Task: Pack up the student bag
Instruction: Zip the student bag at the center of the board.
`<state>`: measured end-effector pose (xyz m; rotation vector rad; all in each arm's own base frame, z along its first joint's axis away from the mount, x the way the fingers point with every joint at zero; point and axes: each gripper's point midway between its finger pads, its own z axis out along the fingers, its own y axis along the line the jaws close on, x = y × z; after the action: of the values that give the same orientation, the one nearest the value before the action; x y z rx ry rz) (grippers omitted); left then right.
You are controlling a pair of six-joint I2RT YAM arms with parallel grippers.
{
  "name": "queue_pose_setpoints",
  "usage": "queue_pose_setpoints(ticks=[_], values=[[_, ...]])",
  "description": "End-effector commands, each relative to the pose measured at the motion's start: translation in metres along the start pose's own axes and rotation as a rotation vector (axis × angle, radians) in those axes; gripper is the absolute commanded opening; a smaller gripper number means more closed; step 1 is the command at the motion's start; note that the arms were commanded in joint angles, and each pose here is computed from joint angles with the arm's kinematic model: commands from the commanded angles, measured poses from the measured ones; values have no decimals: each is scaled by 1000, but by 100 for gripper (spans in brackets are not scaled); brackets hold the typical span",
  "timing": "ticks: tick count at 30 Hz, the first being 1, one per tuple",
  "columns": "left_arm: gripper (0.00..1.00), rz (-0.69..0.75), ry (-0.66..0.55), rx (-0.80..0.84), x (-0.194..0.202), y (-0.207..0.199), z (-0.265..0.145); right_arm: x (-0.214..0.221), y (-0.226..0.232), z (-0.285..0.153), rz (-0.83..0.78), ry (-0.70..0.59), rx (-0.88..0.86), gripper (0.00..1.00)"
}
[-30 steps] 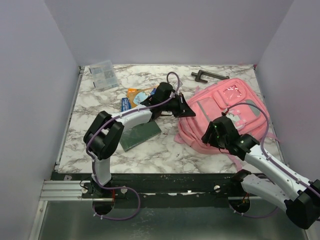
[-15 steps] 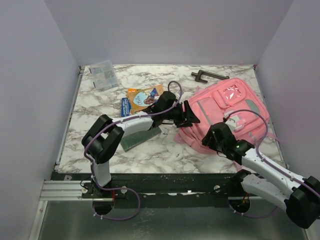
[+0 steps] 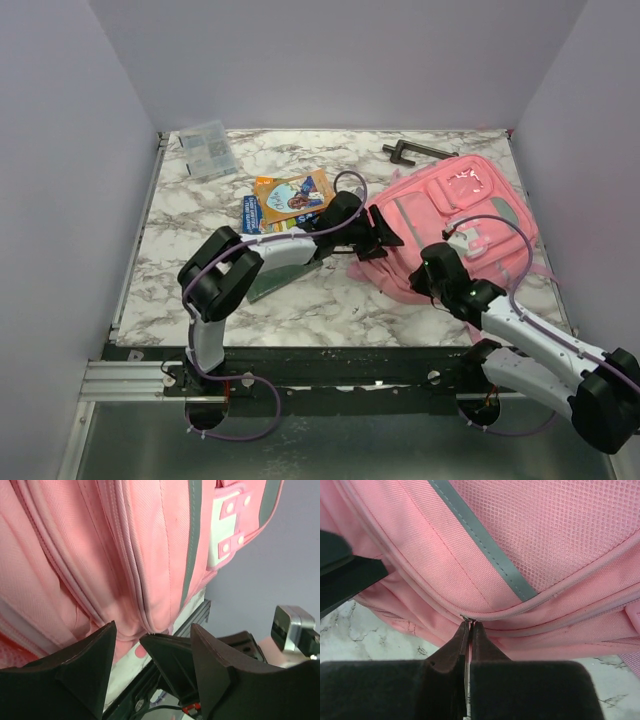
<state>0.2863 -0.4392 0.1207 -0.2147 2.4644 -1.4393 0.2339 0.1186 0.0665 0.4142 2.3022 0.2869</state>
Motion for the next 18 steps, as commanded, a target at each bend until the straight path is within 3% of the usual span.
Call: queue_pose_setpoints(ticks=[1,7,13,18], values=[[62,-40,-45,-32,-15,4,21,-10,11,-4,1,-38,-55,1],[49,-36,-61,-44,-17,5,39,-8,14,-6,-3,-16,-65,1],[3,36,-124,-48,-36,1,29,-5,9,-5,-17,15,-21,1],[0,107,-186,-46,-68,-15,-2,5,-19,-1,38,65,173,1]])
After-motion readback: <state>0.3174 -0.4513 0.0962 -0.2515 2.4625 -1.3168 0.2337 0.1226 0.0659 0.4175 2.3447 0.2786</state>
